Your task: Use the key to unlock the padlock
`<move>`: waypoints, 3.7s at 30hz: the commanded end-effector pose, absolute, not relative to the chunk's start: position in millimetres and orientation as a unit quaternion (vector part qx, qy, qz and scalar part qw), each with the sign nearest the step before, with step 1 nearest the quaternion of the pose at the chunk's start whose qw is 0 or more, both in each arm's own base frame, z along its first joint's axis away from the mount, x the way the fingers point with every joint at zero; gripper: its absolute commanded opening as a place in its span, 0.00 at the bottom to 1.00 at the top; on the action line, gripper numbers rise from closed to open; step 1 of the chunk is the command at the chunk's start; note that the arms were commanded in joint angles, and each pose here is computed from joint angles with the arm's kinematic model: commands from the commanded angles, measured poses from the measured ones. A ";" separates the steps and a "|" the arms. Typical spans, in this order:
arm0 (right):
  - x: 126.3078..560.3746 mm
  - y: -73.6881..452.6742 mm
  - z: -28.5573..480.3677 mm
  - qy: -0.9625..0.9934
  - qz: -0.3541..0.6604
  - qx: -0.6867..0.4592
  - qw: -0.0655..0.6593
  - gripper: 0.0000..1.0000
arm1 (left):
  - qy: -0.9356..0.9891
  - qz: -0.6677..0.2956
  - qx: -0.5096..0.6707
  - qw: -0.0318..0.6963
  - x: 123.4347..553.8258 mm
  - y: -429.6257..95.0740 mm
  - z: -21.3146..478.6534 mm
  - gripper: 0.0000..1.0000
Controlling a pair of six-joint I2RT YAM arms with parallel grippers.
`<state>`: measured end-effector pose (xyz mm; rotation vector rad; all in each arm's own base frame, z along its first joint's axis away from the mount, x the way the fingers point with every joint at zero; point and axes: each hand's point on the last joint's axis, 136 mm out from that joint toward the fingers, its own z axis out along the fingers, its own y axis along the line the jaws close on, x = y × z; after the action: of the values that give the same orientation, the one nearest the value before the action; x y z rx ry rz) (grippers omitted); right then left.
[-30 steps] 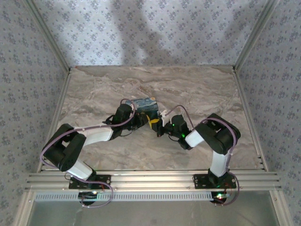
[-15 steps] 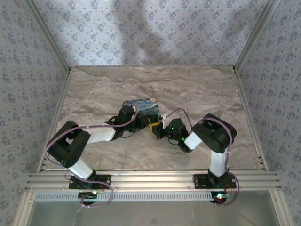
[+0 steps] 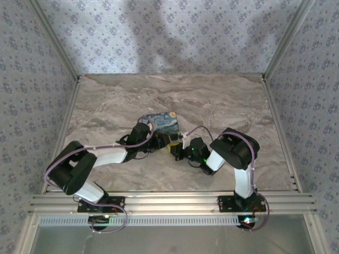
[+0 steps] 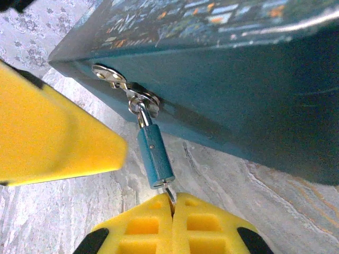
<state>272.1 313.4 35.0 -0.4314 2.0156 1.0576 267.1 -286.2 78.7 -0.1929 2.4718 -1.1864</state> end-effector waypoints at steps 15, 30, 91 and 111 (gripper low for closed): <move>267.4 326.3 50.9 0.817 0.456 -0.070 0.346 0.00 | 0.839 -0.477 -0.125 0.228 260.4 -256.2 99.1 0.63; 265.5 342.2 70.8 0.804 0.489 -0.049 0.336 0.00 | 0.843 -0.475 -0.140 0.211 268.0 -263.4 80.6 0.59; 262.3 259.7 157.8 0.776 0.237 -0.226 0.540 0.64 | 0.839 -0.469 -0.221 0.165 274.1 -275.6 69.8 0.01; 237.7 260.6 166.6 0.616 0.032 -0.514 0.596 0.93 | 0.823 -0.461 -0.312 0.113 270.3 -272.2 87.5 0.00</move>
<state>246.7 254.0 185.7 -1.0444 1.4873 0.1780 268.1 -267.2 71.6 -0.8436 2.4384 -1.3061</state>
